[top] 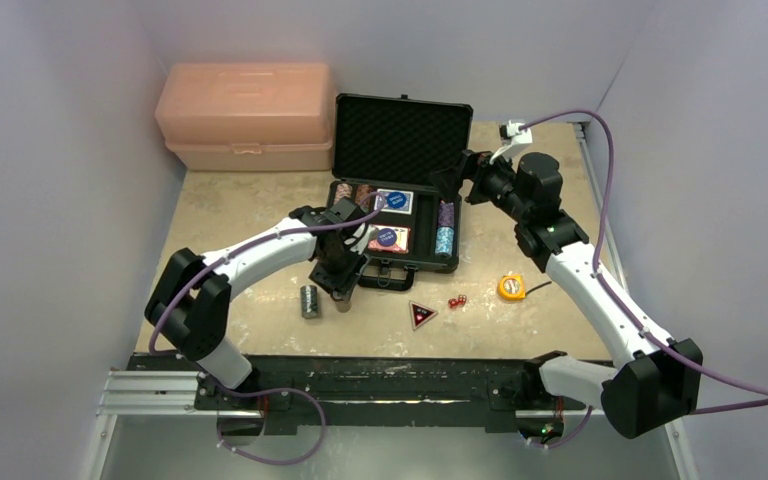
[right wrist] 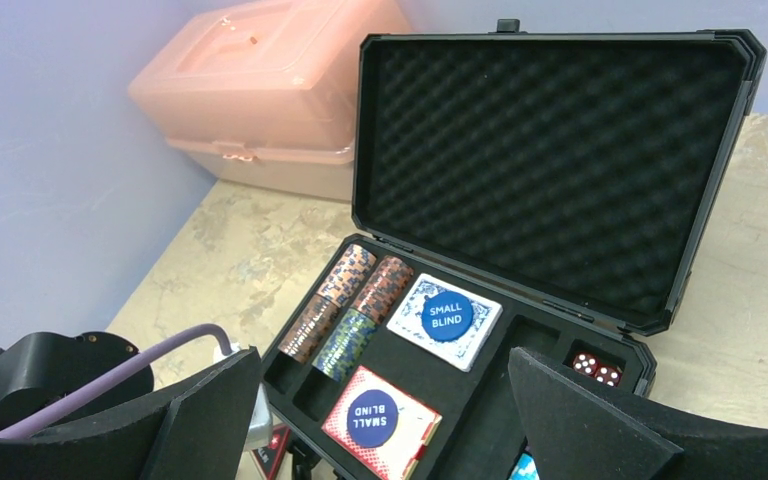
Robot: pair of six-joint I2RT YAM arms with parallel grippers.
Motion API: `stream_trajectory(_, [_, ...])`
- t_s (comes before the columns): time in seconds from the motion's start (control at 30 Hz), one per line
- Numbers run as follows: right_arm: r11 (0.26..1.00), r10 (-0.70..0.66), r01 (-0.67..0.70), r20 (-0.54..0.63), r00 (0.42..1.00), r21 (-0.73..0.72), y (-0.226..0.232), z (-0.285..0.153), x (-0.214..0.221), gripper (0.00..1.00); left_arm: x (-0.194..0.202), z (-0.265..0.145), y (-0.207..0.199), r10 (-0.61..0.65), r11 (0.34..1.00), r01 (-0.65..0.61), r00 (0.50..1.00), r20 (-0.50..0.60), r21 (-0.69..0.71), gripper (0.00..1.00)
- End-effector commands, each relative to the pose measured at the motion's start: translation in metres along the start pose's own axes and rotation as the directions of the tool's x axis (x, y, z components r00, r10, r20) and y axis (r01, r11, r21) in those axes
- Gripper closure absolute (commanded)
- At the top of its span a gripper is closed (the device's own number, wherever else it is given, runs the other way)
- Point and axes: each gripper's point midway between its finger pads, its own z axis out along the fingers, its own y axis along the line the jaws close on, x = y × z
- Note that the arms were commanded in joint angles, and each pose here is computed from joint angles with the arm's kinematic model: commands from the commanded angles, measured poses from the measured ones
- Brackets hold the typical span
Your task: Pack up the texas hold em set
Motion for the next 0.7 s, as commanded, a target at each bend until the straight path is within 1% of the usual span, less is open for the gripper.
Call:
stream_trajectory(0.0, [1.000,-0.017,0.017,0.033,0.999,-0.021,0.006,-0.001,-0.007,0.01,-0.010,-0.004,-0.008,-0.005,1.000,0.005,1.000,0.019,0.023,0.52])
stream_trajectory(0.03, [1.000,-0.017,0.018,0.033,0.999,-0.019,0.006,-0.001,-0.007,0.01,-0.010,-0.003,-0.008,-0.007,1.000,0.006,1.000,0.016,0.021,0.55])
stream_trajectory(0.1, [1.000,-0.020,0.020,0.034,0.999,-0.018,0.006,-0.002,-0.007,0.01,-0.010,-0.002,-0.006,-0.007,1.000,0.007,1.000,0.010,0.013,0.63])
stream_trajectory(0.2, [1.000,-0.021,0.022,0.036,0.999,-0.014,0.005,-0.002,-0.007,0.01,-0.010,-0.002,-0.006,-0.008,1.000,0.008,1.000,0.008,0.014,0.79])
stream_trajectory(0.23, [1.000,-0.021,0.021,0.035,0.999,-0.012,0.004,-0.002,-0.006,0.01,-0.011,-0.004,-0.008,-0.009,1.000,0.008,1.000,0.012,0.020,0.87])
stream_trajectory(0.3, [1.000,-0.021,0.021,0.035,0.999,-0.012,0.004,-0.002,-0.006,0.01,-0.012,-0.006,-0.009,-0.005,1.000,0.005,1.000,0.022,0.029,0.97])
stream_trajectory(0.33, [1.000,-0.021,0.021,0.034,0.999,-0.012,0.004,-0.002,-0.006,0.01,-0.013,-0.008,-0.010,-0.003,0.999,0.002,1.000,0.027,0.035,1.00])
stream_trajectory(0.5, [0.999,-0.021,0.022,0.015,1.000,-0.050,0.009,0.002,-0.001,0.01,-0.016,-0.021,-0.018,0.008,0.997,-0.012,0.998,0.064,0.074,1.00])
stream_trajectory(0.67, [0.985,-0.018,0.011,-0.037,0.999,-0.172,0.027,0.008,0.012,0.01,-0.017,-0.037,-0.019,0.021,0.996,-0.031,0.993,0.114,0.084,1.00])
